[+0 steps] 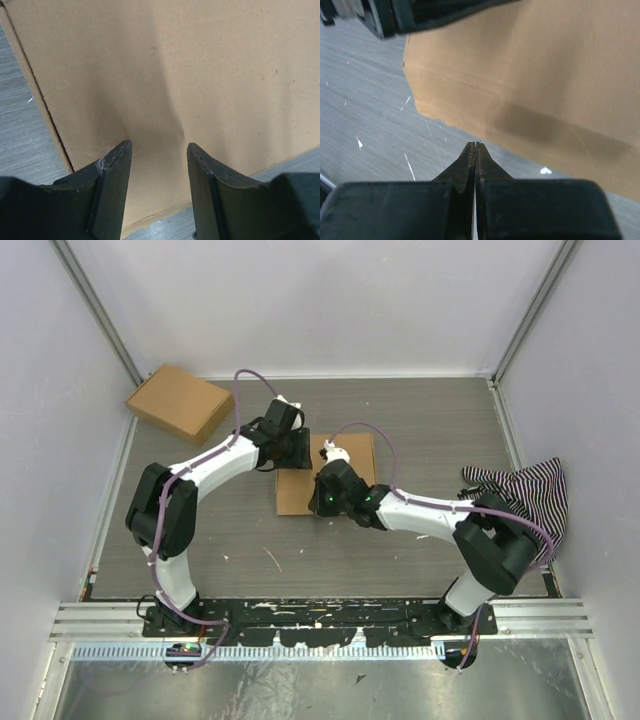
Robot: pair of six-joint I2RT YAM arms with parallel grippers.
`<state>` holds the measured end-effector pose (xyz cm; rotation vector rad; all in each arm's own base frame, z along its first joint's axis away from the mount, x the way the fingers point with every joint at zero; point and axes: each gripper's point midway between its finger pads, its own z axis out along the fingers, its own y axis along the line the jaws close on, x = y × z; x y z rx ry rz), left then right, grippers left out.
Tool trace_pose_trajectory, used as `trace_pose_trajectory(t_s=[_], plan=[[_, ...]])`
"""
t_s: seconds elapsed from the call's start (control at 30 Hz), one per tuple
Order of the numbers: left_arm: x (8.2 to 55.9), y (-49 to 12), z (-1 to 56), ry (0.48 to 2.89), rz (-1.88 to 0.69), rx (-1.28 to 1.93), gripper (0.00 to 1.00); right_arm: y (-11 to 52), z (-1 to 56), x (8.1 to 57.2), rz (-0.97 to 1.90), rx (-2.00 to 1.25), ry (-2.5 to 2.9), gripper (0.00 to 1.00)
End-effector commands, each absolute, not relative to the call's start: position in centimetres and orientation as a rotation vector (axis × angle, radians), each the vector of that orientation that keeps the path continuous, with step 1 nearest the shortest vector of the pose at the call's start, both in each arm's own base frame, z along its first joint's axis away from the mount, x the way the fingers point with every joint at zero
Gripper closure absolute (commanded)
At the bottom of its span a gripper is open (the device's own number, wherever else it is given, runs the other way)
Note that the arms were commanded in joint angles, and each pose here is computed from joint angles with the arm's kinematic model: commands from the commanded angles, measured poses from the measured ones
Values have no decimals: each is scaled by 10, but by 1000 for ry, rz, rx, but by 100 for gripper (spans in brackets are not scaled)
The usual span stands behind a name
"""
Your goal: Fold the paper box
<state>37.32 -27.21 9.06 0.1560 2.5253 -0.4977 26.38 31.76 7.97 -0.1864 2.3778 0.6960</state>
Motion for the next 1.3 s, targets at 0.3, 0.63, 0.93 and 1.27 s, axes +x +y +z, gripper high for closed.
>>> trace_pose_trajectory(t_s=[0.3,0.63,0.93,1.27], plan=[[367,-285,72,2642,-530,239,47,343,64,335,546,-105,2226,99],[350,-287,45,2727,-573,269,54,323,49,345,475,45,2103,99],[359,-292,82,2633,-607,297,52,274,91,304,450,12,2102,99],[370,-321,110,2565,-714,325,52,189,61,278,96,55,2263,99]])
